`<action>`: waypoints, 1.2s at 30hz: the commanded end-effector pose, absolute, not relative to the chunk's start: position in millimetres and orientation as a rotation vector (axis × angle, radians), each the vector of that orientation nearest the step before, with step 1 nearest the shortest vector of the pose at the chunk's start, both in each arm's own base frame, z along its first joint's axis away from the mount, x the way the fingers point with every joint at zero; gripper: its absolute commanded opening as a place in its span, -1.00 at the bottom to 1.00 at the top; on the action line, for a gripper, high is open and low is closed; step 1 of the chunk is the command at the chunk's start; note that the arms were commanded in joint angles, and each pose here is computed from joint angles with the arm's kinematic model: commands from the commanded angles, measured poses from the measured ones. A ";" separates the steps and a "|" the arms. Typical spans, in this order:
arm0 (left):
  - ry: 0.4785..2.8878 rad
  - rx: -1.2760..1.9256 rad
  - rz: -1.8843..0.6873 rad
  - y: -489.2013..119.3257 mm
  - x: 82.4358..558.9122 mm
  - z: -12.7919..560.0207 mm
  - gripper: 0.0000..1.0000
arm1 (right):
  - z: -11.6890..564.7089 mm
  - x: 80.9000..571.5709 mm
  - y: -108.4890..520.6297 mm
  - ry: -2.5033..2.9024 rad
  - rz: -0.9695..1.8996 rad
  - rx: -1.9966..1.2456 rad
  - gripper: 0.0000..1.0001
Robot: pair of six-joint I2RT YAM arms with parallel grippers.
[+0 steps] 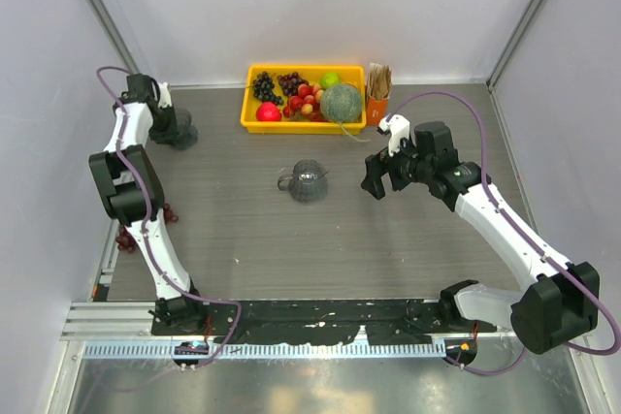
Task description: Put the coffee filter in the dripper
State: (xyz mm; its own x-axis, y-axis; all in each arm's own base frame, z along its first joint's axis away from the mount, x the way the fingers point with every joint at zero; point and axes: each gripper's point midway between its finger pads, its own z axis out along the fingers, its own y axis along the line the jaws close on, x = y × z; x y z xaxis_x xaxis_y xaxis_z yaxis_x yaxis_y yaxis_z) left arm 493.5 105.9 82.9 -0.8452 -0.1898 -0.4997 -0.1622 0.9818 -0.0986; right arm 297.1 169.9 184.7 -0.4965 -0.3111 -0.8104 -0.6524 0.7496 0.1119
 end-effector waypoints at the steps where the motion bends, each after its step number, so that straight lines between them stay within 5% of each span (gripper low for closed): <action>1: 2.481 -0.025 -0.008 94.5 478.5 143.4 -1.00 | 214.4 299.7 174.9 2.020 0.545 -0.730 0.92; 17: 2.013 1.082 -0.471 -61.0 368.7 258.9 -1.00 | 209.5 273.3 154.7 2.005 0.621 -0.858 0.91; 29: 1.694 1.739 -0.601 -167.8 327.6 258.3 -1.00 | 211.0 277.1 137.2 2.006 0.669 -0.781 0.91; 36: 1.714 1.869 -0.678 -193.4 334.5 250.1 -1.00 | 208.7 275.7 137.0 2.012 0.686 -0.783 0.91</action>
State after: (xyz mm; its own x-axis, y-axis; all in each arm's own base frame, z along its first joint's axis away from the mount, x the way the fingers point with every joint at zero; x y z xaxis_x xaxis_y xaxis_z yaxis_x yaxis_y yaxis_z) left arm 377.0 -194.4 261.8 0.1484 0.7075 -0.6910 0.9769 0.0037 0.2136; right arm 277.9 135.3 202.8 -0.4700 -0.2721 -0.8397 -0.7149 0.6753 0.1813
